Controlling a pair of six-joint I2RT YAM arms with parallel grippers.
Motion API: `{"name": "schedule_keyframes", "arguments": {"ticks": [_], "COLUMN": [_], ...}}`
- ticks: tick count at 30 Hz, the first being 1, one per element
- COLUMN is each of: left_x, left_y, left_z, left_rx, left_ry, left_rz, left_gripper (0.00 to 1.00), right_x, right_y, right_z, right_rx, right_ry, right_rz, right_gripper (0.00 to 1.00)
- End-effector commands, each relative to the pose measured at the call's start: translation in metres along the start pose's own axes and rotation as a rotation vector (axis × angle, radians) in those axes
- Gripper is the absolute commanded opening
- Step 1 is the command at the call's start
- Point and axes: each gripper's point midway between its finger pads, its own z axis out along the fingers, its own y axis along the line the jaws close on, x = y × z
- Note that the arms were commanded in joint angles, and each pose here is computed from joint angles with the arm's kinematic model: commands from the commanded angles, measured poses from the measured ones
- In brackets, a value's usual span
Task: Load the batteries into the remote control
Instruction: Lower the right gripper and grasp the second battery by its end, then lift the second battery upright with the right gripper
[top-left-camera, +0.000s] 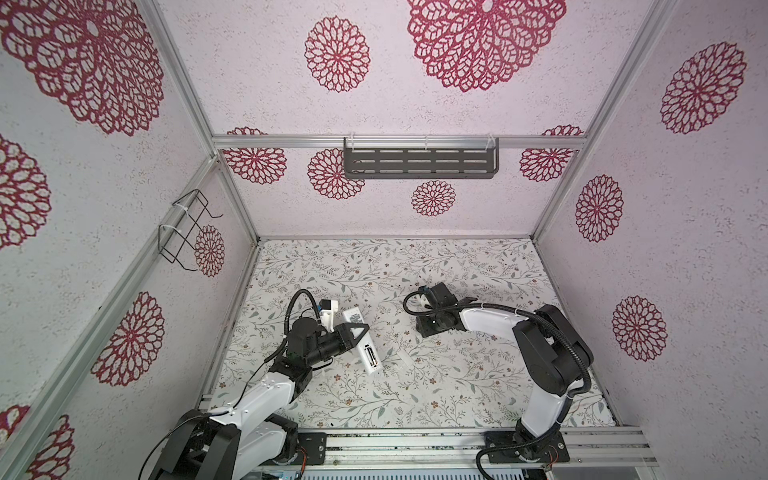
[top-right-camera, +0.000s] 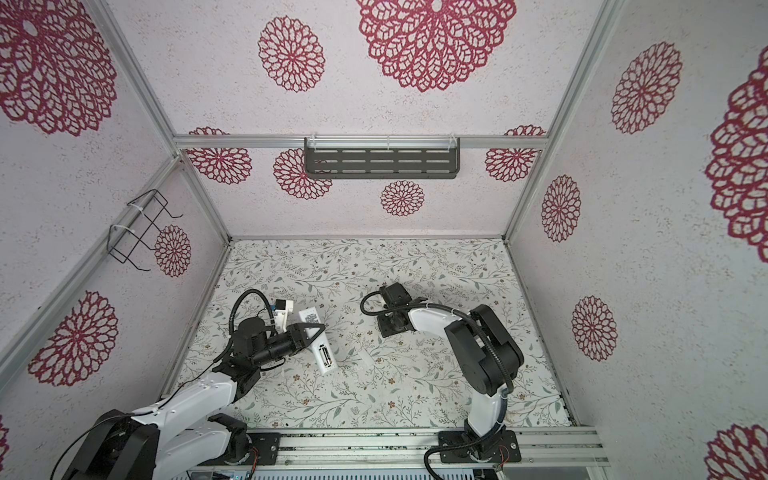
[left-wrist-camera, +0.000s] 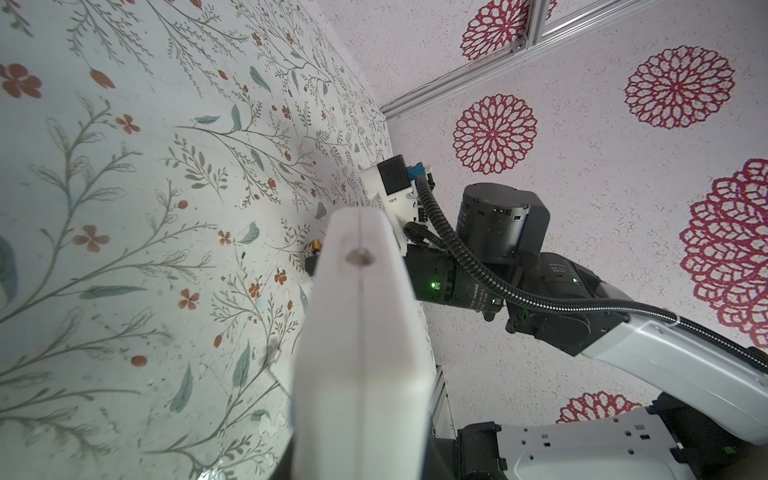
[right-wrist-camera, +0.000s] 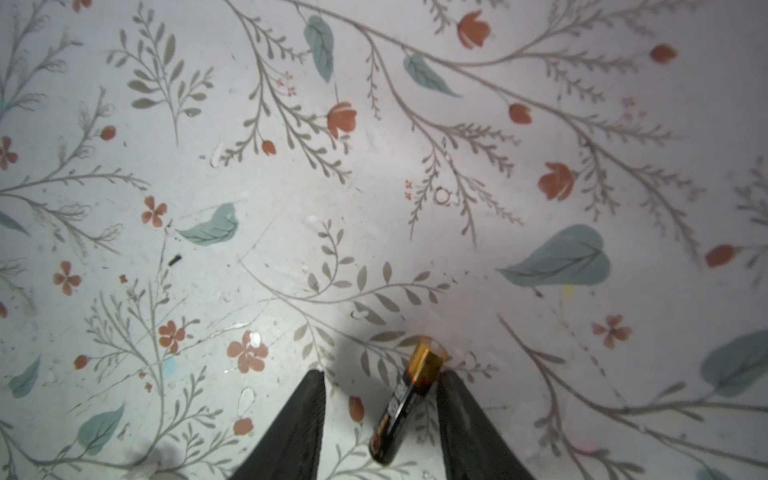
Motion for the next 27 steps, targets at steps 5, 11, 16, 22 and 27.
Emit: {"name": "schedule_keyframes", "arguments": {"ticks": [5,11,16,22,27], "left_x": [-0.007,-0.007,-0.007,-0.002,0.003], "left_y": [-0.01,-0.008,-0.012,-0.007,-0.005], "left_z": [-0.002,-0.001,-0.002,-0.007,-0.007], "left_rx": [0.04,0.036,0.045,-0.014,-0.039], "left_ry": [-0.023,-0.021,-0.016,-0.019,-0.018], "left_rz": [0.036,0.032,0.023,0.046,0.053], "left_gripper": [0.0,0.0,0.01,0.01,0.02], "right_x": [0.025,0.036,0.038,0.054,0.078], "right_y": [-0.014,-0.018,-0.012,0.01,0.017], "right_z": [0.008,0.01,0.005,-0.019,-0.029], "right_rx": [0.068,0.085,0.074,0.019,0.008], "right_ry": [0.099,0.133,0.139,0.11,0.123], "right_rz": [-0.023,-0.05,-0.093,-0.12,-0.137], "right_gripper": [0.33,0.17,0.05,0.0,0.0]}}
